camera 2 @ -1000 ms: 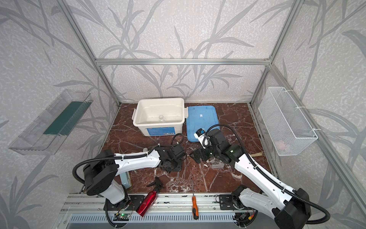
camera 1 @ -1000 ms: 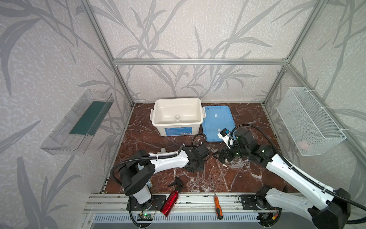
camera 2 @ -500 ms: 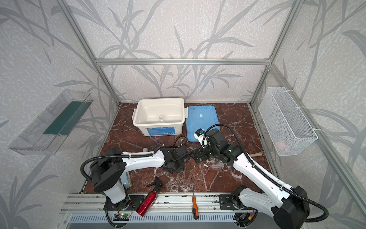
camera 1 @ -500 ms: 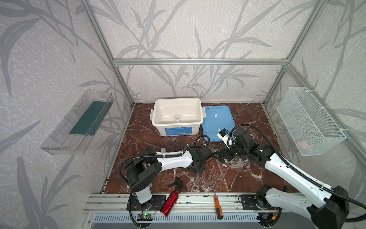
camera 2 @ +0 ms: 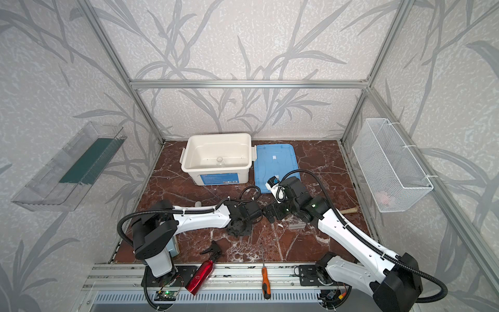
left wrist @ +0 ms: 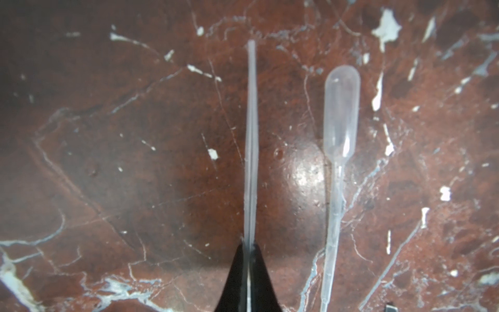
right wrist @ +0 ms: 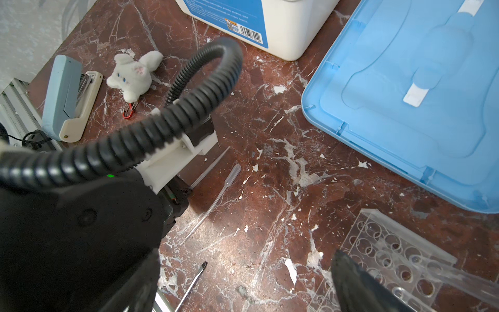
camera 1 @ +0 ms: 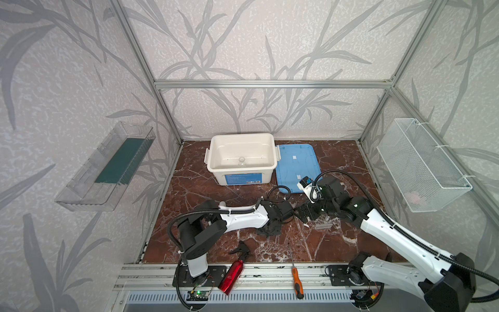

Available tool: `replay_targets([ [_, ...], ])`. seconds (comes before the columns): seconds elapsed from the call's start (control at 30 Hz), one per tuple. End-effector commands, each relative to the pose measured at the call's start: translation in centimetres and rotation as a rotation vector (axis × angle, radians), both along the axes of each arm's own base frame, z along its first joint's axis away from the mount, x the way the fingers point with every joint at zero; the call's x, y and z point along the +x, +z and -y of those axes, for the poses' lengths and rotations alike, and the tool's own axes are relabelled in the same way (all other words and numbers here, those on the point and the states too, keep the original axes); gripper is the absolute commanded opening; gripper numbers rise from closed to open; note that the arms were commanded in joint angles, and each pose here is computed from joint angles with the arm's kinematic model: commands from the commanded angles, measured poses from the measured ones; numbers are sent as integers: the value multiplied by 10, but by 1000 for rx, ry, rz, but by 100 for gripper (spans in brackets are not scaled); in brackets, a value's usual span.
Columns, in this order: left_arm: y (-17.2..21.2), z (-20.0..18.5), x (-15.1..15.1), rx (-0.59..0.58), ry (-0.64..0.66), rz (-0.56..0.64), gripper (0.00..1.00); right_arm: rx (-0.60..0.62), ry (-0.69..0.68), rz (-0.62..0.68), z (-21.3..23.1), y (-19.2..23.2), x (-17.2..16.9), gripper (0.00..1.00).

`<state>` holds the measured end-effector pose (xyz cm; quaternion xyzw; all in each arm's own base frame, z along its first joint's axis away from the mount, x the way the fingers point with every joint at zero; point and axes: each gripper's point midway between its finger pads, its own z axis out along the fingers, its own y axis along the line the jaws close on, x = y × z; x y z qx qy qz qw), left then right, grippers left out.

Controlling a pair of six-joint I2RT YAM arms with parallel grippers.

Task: Organize the chemistry lab equipment
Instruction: 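Lower the left gripper onto the thin clear pipette and grasp it, then lift the thin pipette over the white bin with the left gripper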

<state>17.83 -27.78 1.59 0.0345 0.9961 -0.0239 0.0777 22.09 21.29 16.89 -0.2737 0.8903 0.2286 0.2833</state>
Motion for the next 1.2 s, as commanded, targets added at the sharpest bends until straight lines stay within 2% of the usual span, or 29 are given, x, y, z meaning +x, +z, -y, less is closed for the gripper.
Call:
replay_targets([
  [0.0,12,2,6,-3,6,51,2,31,18,28,-4,9,-2,97],
  [0.17,39,1,13,-27,5,112,1,50,15,44,-5,17,-1,97],
  [0.47,132,-8,43,-154,7,315,1,201,-13,163,-16,75,11,97],
  [0.63,189,-25,77,-262,33,406,1,304,-18,247,-31,120,27,98],
  [0.9,259,-28,136,-470,46,475,1,441,26,291,-66,177,52,100],
  [1.03,270,-36,160,-496,74,459,1,478,43,290,-79,192,65,99],
  [1.17,280,-45,183,-472,80,476,1,495,35,306,-89,203,84,99],
])
